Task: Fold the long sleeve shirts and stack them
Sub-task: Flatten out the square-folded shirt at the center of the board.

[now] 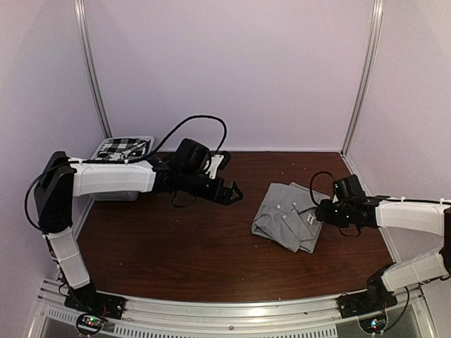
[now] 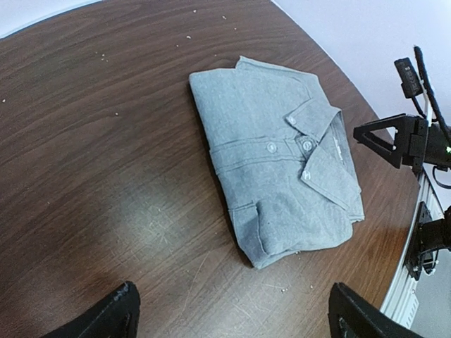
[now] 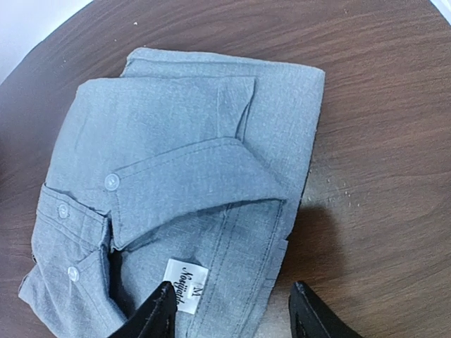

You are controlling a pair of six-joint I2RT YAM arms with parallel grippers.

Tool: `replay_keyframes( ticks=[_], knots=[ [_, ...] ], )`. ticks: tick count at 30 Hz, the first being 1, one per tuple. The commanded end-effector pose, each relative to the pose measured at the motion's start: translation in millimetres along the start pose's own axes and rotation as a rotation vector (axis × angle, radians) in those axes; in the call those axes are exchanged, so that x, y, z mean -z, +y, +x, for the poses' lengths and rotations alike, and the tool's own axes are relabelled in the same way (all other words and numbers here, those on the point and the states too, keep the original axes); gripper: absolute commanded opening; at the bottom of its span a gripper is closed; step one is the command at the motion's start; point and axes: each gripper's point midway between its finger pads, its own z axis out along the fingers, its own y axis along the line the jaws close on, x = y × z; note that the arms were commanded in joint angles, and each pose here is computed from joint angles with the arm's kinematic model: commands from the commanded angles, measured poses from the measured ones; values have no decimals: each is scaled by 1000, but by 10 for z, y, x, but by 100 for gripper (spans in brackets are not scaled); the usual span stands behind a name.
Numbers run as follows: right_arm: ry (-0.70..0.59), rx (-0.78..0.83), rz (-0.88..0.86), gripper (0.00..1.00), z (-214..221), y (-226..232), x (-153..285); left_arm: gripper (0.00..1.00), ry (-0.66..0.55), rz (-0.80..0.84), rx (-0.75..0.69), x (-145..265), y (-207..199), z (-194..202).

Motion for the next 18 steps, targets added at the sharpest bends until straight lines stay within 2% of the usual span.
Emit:
replay_keyframes(
  ticks=[1, 10, 18],
  knots=[
    [5, -46, -49, 56, 2, 10, -101, 94, -44, 7, -3, 36, -55, -102],
    [29, -72, -69, 52, 66, -2, -259, 94, -41, 11, -3, 13, -60, -102],
    [34, -70, -60, 37, 63, -5, -294, 94, -40, 15, -3, 8, -69, -105]
  ],
)
